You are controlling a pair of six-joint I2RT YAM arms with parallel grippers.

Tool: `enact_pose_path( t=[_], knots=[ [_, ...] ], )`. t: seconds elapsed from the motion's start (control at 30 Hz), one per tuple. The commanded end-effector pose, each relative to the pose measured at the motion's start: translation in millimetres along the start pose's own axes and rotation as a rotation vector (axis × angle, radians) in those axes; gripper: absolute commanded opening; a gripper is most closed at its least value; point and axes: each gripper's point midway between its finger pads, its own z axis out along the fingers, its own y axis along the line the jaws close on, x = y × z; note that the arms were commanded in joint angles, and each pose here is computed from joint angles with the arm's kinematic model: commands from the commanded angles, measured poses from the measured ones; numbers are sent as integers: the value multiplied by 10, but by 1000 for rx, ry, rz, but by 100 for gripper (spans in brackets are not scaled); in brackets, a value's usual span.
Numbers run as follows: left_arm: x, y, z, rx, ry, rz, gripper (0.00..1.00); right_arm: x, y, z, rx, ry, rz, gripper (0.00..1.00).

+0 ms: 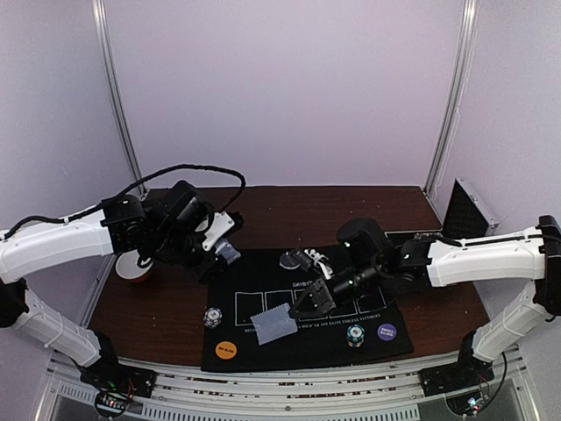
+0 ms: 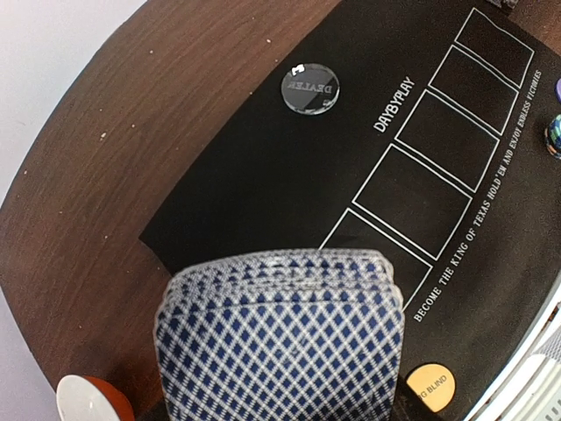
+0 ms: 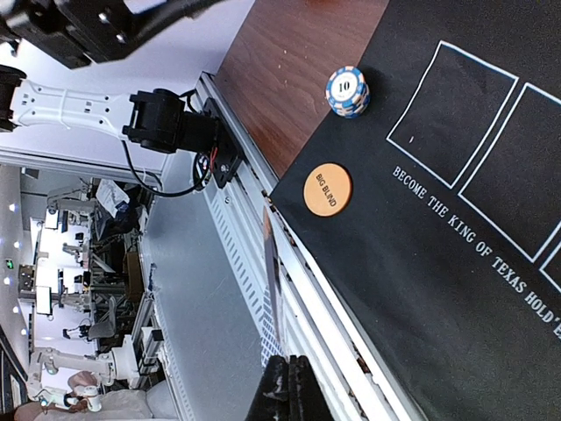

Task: Distribute texas hold em gaming equipment
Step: Distribute the poker card in the big blind area.

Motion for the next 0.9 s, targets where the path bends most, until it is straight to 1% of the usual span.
enact_pose_path(
  t=[0.0,0.2,0.4,0.63,0.87],
  knots=[
    [-45,92,-40,-20,-32,-32,55,-61,221,250,-68,-4,-20,0],
    [-27,116,-113,-17,-34,-31,55,-100,384,534,-131,7,-13,0],
    [-36,168,-177,-18,-49,-47,56,-92,403,781,-127,38,9,0],
    [-51,202,-138,-13,-39,-43,56,-199,432,929,-130,7,41,0],
    [-47,226,-116,-16,-31,-26,56,-205,405,1059,-113,8,74,0]
  ],
)
